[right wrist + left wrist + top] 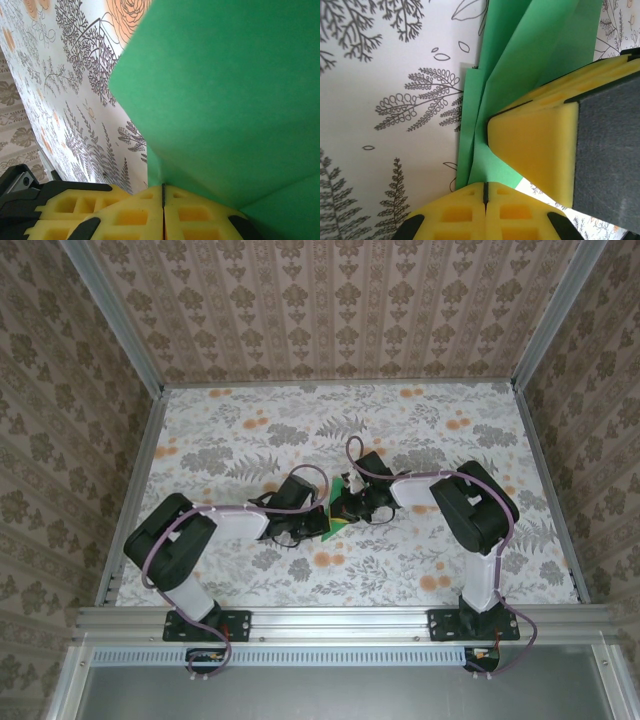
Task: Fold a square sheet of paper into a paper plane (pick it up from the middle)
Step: Fourth fold the wing at the center of the table.
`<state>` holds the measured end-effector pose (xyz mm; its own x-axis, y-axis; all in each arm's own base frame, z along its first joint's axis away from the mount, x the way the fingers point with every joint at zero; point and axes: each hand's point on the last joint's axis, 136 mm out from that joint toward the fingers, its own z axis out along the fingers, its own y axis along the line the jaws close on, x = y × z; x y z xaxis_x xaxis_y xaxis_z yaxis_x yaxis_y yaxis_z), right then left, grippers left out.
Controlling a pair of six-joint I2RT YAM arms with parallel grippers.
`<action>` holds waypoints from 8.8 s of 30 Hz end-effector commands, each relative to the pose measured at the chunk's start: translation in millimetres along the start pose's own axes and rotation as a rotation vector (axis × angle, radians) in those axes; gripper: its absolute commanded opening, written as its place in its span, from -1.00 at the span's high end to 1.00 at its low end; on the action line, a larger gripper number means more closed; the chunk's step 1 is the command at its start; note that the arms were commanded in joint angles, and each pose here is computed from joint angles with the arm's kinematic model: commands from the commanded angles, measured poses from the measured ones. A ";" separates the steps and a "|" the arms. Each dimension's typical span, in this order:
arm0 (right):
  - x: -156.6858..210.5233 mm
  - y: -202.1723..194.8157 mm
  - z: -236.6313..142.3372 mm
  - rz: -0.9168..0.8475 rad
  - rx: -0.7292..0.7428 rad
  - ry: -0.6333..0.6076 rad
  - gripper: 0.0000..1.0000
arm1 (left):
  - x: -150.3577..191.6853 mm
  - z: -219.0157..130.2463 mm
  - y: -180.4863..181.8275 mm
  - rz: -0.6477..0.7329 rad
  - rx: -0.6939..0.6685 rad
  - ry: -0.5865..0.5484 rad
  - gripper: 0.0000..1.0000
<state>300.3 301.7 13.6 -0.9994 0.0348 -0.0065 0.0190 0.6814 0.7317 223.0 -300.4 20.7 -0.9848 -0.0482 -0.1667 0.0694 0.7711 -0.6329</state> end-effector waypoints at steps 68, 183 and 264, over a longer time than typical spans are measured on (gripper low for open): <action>-5.7 -8.0 -4.9 0.072 0.049 -0.032 0.86 | -3.9 -4.2 1.5 0.018 0.030 -0.110 0.98; -64.5 -25.1 -19.8 -0.007 0.135 -0.115 0.85 | 6.6 10.3 47.8 -0.125 -0.196 0.015 1.00; -47.2 -16.8 -27.8 -0.055 0.169 -0.115 0.80 | 19.4 9.3 11.6 0.014 -0.156 0.070 1.00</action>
<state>346.3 271.2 30.4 -0.9853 0.0867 -0.1469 -0.0261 0.7745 0.6320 214.6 -313.1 19.8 -0.9846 0.0160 -0.1738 0.1122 0.8210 -0.5598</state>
